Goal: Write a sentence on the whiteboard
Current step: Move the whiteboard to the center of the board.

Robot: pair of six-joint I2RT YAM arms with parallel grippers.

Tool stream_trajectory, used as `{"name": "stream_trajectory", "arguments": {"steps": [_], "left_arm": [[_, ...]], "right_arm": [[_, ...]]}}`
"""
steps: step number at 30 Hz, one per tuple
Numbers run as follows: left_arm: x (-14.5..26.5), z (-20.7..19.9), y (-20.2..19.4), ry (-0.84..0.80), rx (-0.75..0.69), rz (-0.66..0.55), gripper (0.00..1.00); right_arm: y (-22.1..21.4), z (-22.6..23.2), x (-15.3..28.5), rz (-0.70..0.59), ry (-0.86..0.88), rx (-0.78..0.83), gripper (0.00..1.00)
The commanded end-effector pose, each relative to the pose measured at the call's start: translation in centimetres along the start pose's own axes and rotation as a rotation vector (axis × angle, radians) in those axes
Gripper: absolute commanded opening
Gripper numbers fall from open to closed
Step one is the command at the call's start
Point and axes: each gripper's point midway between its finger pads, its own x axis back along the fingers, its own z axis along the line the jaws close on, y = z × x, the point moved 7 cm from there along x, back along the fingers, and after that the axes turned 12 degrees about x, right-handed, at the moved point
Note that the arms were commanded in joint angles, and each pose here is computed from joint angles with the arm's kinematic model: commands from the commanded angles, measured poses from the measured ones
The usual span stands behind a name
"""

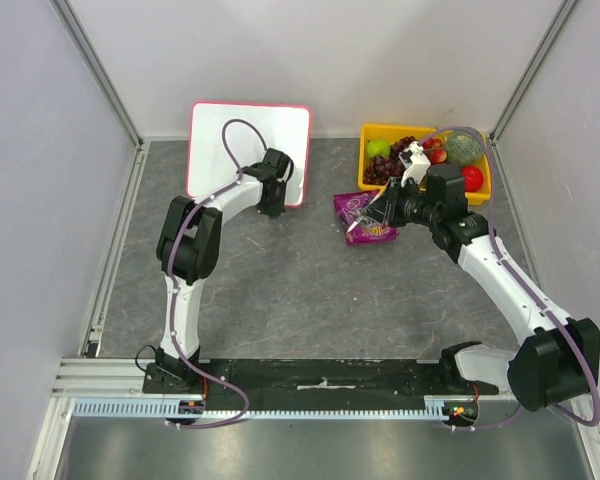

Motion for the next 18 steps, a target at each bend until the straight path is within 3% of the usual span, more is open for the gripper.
{"name": "stream_trajectory", "arguments": {"steps": [1, 18], "left_arm": [[3.0, -0.4, -3.1, -0.012, 0.05, 0.04, 0.02], [10.0, -3.0, -13.2, -0.066, 0.161, 0.068, 0.02]], "right_arm": [[0.2, 0.2, 0.7, -0.031, 0.008, 0.033, 0.0], [-0.9, 0.4, 1.5, -0.025, 0.01, 0.042, 0.0]]}}
